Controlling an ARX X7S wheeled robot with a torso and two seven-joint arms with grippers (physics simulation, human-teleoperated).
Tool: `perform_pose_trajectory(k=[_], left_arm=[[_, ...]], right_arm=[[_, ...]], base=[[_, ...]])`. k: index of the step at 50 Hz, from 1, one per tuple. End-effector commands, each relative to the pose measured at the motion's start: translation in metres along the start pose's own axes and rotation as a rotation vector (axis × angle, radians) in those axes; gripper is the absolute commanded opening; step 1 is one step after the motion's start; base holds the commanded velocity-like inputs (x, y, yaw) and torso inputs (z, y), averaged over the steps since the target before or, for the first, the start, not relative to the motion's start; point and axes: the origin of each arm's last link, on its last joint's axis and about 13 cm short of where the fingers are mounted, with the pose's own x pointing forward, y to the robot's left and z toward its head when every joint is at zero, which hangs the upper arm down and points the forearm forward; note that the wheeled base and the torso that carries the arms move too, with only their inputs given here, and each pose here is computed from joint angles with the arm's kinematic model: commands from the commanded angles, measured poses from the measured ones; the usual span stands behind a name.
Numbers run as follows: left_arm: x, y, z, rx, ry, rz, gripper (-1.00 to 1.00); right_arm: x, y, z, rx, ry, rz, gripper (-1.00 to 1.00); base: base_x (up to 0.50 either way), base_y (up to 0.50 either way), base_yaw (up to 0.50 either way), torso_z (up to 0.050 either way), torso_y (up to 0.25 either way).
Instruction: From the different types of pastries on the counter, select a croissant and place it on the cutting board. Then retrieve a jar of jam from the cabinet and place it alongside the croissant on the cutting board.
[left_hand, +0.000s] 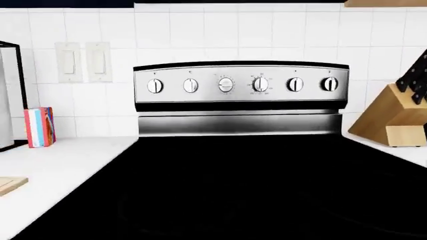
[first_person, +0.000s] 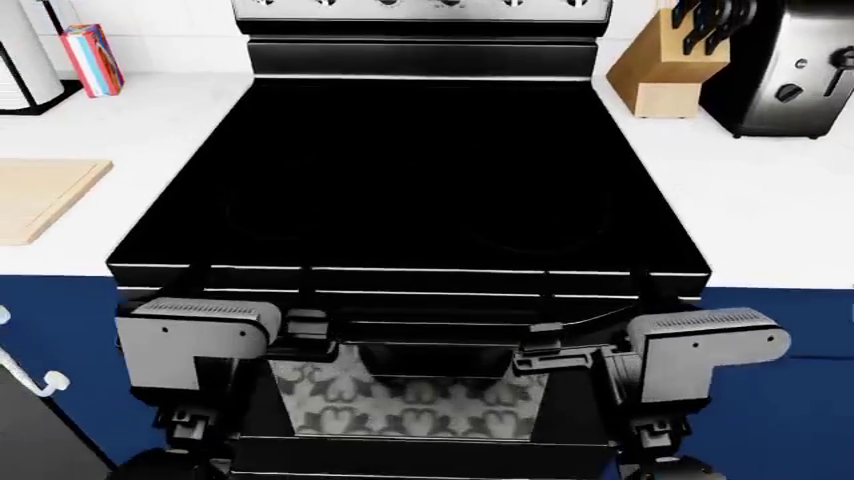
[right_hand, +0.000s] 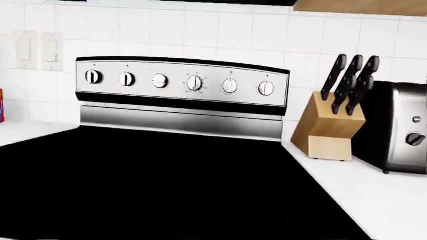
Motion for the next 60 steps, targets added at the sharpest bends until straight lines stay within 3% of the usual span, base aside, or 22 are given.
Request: perform_pose_trajectory(k=[1,11,26,36,47,60], left_arm=[[-0.001,0.010,0.028,0.003,-0.070,0.013,1.00],[-0.002,0.015,0.041,0.003,-0.101,0.022,1.00],[-0.002,0.019,0.046,-0.019,-0.109,0.042,1.00],[-0.003,0.020,0.048,-0.031,-0.103,0.029,1.00],[-0.001,0.024,0.049,-0.118,-0.047,0.051,1.00],[-0.003,0.027,0.053,-0.156,-0.054,0.048,1.00]], right_arm=[[0.000,-0.006,0.037,0.008,-0.106,0.047,1.00],[0.003,-0.008,0.053,-0.016,-0.136,0.062,1.00],[0.004,-0.006,0.063,-0.046,-0.156,0.094,1.00],[0.006,-0.005,0.064,-0.051,-0.162,0.103,1.00],[0.007,-0.001,0.060,-0.050,-0.176,0.147,1.00],[0.009,0.003,0.062,-0.064,-0.220,0.148,1.00]], base=[[0.00,0.00,0.50,0.050,0.000],[0.00,0.00,0.50,0.050,0.000],[-0.05,0.50,0.00,0.046,0.000],[-0.07,0.50,0.00,0.002,0.000],[-0.05,0.50,0.00,0.000,0.000],[-0.05,0.50,0.00,0.000,0.000]])
